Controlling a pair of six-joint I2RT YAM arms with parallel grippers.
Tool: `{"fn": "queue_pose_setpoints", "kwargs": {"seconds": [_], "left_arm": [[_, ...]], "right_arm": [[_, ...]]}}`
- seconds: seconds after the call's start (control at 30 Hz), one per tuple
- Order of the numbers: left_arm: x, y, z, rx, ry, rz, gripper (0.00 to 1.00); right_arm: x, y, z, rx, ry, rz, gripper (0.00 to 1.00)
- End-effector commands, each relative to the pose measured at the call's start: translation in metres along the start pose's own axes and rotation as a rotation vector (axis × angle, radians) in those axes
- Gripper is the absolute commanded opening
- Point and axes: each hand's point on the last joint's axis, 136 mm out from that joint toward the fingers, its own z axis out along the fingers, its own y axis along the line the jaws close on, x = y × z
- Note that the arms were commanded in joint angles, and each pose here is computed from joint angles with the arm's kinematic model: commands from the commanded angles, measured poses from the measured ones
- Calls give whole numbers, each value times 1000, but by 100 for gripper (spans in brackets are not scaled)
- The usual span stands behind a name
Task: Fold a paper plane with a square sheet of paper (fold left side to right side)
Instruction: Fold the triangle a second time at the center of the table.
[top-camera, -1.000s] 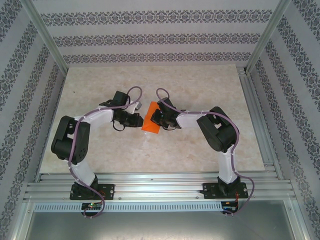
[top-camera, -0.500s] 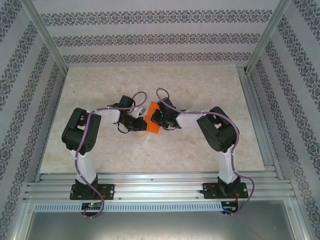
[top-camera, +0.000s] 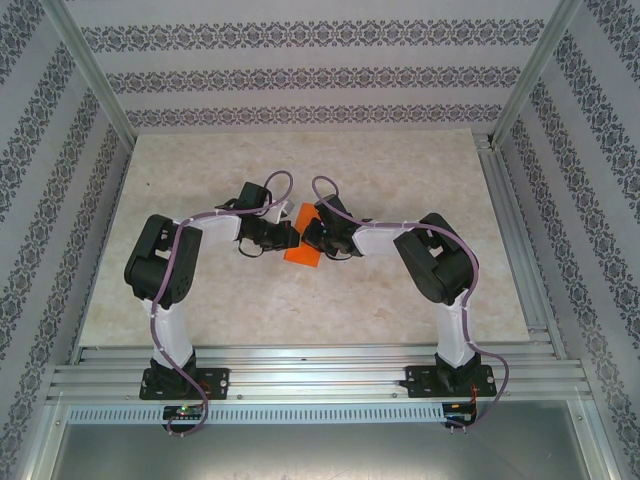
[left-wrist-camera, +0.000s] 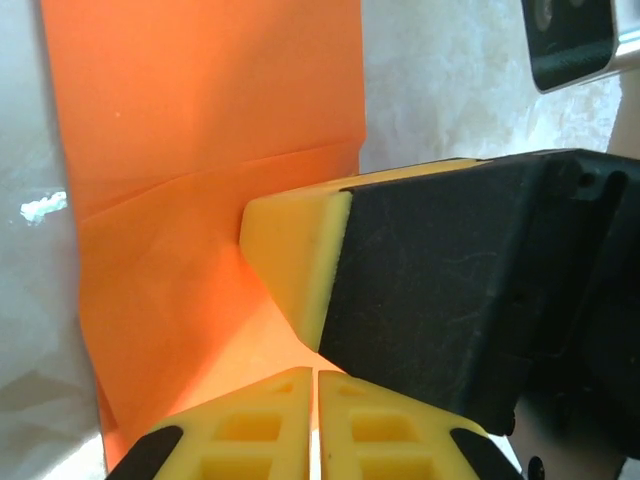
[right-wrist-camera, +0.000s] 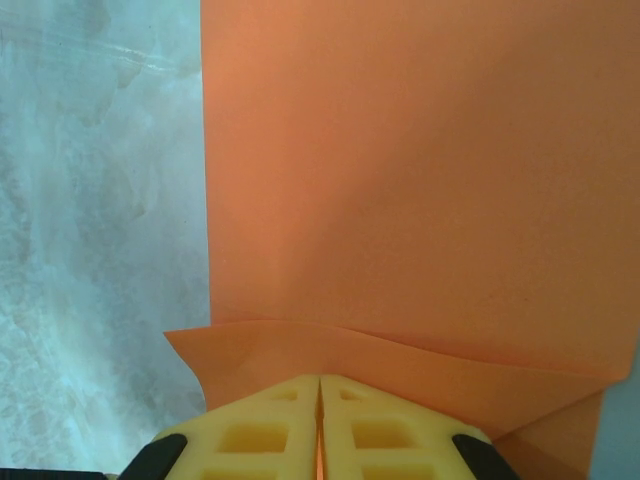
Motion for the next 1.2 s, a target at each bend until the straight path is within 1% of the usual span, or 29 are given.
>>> {"fn": "queue_pose_setpoints", "kwargs": {"seconds": [0.0, 0.23, 0.27, 0.3, 0.47, 0.67, 1.0, 1.17], "left_arm": [[-11, 4, 7, 2, -23, -9, 11], [2, 20, 16, -29, 23, -36, 11], [5, 23, 16, -39, 28, -46, 14], [9, 28, 16, -64, 34, -57, 14], [25, 46, 8, -175, 67, -76, 14], [42, 55, -6, -240, 85, -91, 14], [79, 70, -18, -272, 128, -142, 14], [77, 74, -31, -282, 95, -165, 14]], "right_arm": [[10, -32, 5, 109, 34, 9, 9], [10, -31, 6, 109, 37, 6, 9], [10, -30, 6, 110, 38, 6, 9], [10, -31, 5, 112, 37, 5, 9], [9, -30, 4, 113, 35, -1, 9], [9, -30, 4, 117, 34, -4, 9], [8, -32, 5, 121, 36, -3, 9], [8, -28, 5, 111, 37, -8, 9]]}}
